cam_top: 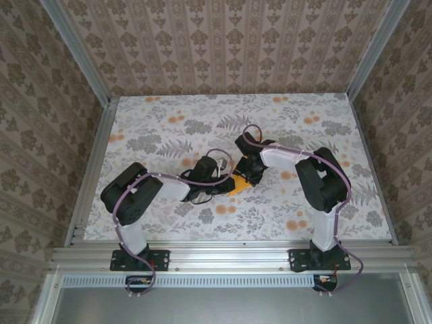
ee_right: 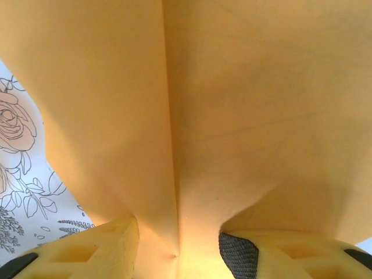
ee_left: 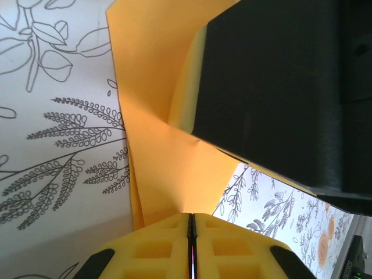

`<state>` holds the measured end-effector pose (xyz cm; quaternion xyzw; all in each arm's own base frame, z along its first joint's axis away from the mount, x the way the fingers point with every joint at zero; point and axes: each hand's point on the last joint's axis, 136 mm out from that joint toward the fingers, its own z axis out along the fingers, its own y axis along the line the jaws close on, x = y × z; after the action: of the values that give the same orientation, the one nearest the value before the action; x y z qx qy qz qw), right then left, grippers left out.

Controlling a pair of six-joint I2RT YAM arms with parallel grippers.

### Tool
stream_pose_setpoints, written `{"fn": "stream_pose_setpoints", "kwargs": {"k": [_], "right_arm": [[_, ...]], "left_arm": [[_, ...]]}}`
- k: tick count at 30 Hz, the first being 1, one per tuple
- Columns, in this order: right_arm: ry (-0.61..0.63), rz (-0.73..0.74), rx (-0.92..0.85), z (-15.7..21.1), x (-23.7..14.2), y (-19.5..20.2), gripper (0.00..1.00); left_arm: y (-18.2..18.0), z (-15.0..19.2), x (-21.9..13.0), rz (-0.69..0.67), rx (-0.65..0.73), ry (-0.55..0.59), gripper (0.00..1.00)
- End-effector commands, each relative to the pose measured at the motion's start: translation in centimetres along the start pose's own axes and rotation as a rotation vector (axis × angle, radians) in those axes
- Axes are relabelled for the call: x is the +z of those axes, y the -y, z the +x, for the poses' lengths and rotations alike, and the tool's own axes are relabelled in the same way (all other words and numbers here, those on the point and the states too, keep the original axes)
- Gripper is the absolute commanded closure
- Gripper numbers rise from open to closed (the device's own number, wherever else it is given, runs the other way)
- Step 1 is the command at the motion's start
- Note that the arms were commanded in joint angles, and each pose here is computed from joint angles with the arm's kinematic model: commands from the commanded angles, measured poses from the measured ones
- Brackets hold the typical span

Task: Fold a paper plane with a square sheet of paper (pick it up from the middle)
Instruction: Fourth fold the wing at the center of the table.

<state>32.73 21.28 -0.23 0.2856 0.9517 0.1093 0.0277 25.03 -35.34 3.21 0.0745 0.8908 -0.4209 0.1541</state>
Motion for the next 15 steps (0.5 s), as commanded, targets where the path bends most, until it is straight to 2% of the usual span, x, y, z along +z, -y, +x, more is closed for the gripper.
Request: {"fn": "stream_pose_setpoints", "kwargs": {"k": [1,8,15], "right_arm": [[-0.048,0.62,0.022,2.4,6.9,17.0,0.48],[-0.045,0.607,0.021,2.3,6.7,16.8,0.48],[-0.042,0.604,0.021,2.3,6.7,16.9,0.48]], "left_arm": [[-0.3,0.2,0.6,-0.032,0.005,-0.016,0.89],[-2.4,0.9,0.1,-0.133,0.009,-0.024,0.91],[-2.6,0.8,-0.3,-0.161,0.018,-0.01,0.91]]}}
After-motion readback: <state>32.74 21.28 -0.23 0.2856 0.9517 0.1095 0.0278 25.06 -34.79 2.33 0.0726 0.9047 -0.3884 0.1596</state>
